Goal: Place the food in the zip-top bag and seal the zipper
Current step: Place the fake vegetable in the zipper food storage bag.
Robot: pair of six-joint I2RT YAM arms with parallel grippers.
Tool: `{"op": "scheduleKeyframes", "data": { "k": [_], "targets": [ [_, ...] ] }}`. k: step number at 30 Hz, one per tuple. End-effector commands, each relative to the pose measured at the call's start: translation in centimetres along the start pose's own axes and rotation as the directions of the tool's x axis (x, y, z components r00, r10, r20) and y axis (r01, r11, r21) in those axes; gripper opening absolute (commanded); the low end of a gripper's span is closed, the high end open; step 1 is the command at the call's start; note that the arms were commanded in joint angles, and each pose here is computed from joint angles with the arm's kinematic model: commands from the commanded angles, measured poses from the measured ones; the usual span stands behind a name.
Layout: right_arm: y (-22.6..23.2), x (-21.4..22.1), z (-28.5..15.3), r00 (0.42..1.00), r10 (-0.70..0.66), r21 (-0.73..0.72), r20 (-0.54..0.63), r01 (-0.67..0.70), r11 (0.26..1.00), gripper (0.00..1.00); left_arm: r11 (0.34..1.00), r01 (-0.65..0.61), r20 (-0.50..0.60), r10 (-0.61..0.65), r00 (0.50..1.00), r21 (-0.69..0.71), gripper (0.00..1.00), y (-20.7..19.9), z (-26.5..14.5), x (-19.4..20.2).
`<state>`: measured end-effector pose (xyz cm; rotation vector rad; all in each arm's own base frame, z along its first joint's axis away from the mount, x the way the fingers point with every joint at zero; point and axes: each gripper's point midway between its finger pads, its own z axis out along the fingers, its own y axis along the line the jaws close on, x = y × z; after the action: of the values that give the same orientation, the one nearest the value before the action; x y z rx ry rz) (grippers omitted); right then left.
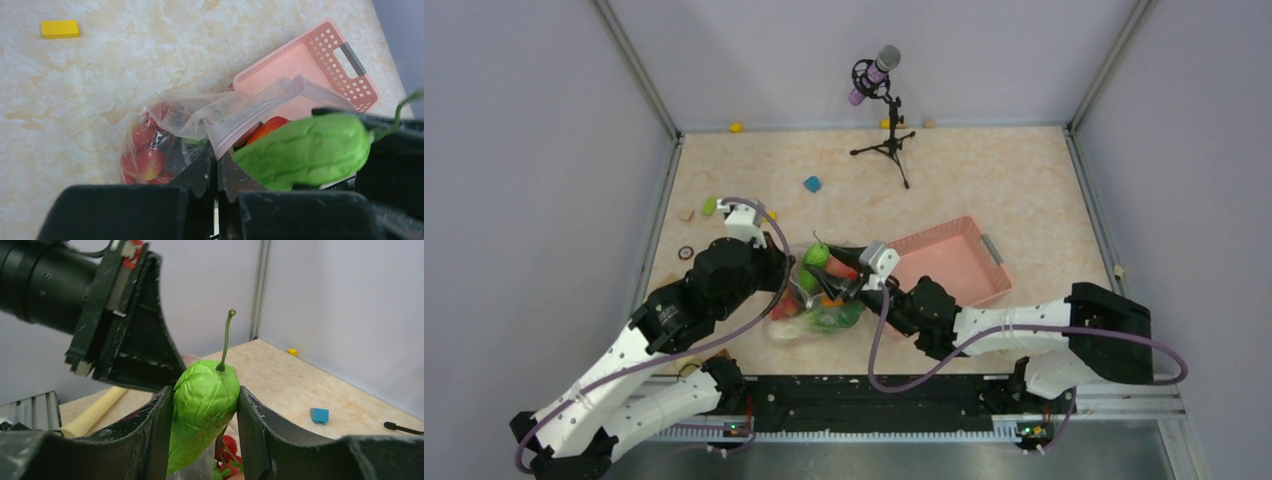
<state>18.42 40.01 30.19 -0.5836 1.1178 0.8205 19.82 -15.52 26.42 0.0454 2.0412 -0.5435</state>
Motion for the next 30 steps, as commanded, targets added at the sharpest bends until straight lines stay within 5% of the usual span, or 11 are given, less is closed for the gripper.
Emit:
{"op": "scheduleKeyframes", "data": {
  "k": [1,7,14,22,30],
  "targets": [
    [1.9,-0.1,-0.1,0.995,-0.1,-0.003,0.027,0.1,0.995,0.01,0.999,0.025,0.043,-0.026,0.999,0.028,0.0,-0.7,0.0,-1.3],
    [1.6,2.2,-0.3,0.989,-0.148,0.081,-0.016,0.149,0.986,0.1,0.998,0.031,0.039,-0.033,0.999,0.046,0.0,-0.9,-0.1,-1.3],
    [-0.1,4.4,0.3,0.996,-0.037,0.251,-0.077,0.055,0.966,0.2,0.998,0.034,0.04,-0.037,0.999,0.059,0.0,-1.1,-0.3,-1.4],
    [0.6,7.2,0.9,0.979,0.038,0.271,-0.2,0.019,0.962,0.27,0.983,0.023,0.054,-0.034,0.998,0.184,0.0,-3.0,-1.2,-1.6],
    [0.5,10.7,1.5,0.886,0.239,0.367,-0.397,-0.086,0.926,0.33,0.966,0.005,0.061,-0.021,0.998,0.26,0.0,-4.1,-1.6,-1.7]
  ]
}}
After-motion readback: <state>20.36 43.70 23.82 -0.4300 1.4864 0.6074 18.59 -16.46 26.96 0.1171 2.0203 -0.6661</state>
